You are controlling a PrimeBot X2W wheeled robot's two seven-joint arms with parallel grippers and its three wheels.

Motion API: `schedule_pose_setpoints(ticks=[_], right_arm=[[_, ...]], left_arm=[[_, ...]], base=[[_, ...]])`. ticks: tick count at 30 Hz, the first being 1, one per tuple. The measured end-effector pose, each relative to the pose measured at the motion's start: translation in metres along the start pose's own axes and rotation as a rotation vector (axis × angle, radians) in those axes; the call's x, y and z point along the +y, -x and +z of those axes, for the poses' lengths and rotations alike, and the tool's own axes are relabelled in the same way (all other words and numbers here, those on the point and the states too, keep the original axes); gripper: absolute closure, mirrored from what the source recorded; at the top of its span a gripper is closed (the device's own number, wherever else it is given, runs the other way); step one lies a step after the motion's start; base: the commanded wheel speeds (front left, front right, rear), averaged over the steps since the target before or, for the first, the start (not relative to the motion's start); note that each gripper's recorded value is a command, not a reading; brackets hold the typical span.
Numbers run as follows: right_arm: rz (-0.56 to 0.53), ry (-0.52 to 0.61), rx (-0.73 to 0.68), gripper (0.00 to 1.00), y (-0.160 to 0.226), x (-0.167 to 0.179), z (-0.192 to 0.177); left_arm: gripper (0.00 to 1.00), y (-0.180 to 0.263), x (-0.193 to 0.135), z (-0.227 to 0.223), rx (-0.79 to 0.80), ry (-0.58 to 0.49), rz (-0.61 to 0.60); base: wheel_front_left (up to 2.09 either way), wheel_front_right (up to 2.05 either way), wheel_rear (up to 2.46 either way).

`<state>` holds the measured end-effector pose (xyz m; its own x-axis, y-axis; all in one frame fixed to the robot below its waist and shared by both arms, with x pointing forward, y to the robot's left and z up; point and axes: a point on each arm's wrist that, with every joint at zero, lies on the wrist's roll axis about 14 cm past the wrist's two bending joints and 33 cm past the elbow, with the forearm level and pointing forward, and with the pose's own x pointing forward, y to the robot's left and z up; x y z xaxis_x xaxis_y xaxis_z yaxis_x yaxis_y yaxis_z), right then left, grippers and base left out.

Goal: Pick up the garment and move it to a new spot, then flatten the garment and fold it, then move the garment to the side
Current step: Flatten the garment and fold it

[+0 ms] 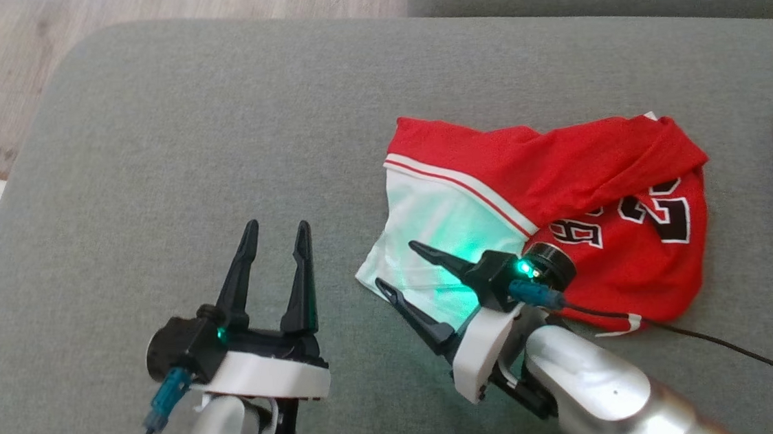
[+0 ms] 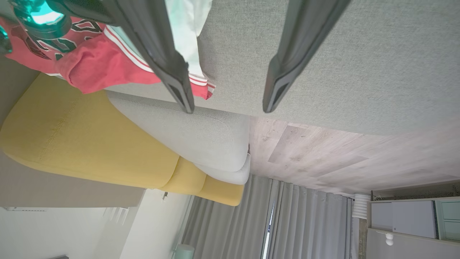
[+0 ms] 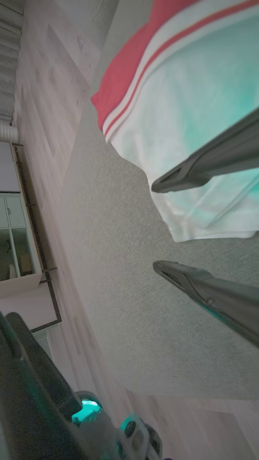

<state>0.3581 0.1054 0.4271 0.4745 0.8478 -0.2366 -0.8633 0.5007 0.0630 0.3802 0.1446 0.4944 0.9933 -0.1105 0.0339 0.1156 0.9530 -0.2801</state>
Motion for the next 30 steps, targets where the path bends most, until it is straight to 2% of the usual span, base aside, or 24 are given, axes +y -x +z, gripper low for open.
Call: schedule_pose_setpoints(ticks=[5, 12, 16, 19, 24, 26, 30], right_arm=[[-0.067, -0.016, -0.058, 0.0, 0.008, -0.017, 0.016], [-0.31, -0.017, -0.191, 0.0, 0.043, -0.091, 0.051], [-0.469, -0.065, -0.214, 0.0, 0.08, -0.12, 0.04], [-0.538, -0.113, -0.2, 0.0, 0.102, -0.118, 0.018], [-0.567, -0.156, -0.16, 0.0, 0.115, -0.105, -0.007], [-0.554, -0.161, -0.174, 0.0, 0.11, -0.105, 0.0], [-0.504, -0.206, -0.119, 0.0, 0.095, -0.097, -0.008]], left_arm=[[0.0, 0.002, -0.004, 0.0, -0.003, -0.002, -0.01], [0.0, 0.004, -0.009, 0.004, -0.018, 0.001, -0.023], [0.0, 0.003, -0.013, 0.008, -0.029, 0.0, -0.035], [0.0, 0.004, -0.015, 0.008, -0.03, 0.002, -0.041], [0.0, 0.006, -0.015, 0.003, -0.017, 0.007, -0.038], [0.0, 0.006, -0.014, 0.003, -0.016, 0.007, -0.035], [0.0, 0.007, -0.011, 0.0, -0.006, 0.007, -0.026]], base=[[0.0, 0.0, 0.0], [0.0, 0.0, 0.0], [0.0, 0.0, 0.0], [0.0, 0.0, 0.0], [0.0, 0.0, 0.0], [0.0, 0.0, 0.0], [0.0, 0.0, 0.0]])
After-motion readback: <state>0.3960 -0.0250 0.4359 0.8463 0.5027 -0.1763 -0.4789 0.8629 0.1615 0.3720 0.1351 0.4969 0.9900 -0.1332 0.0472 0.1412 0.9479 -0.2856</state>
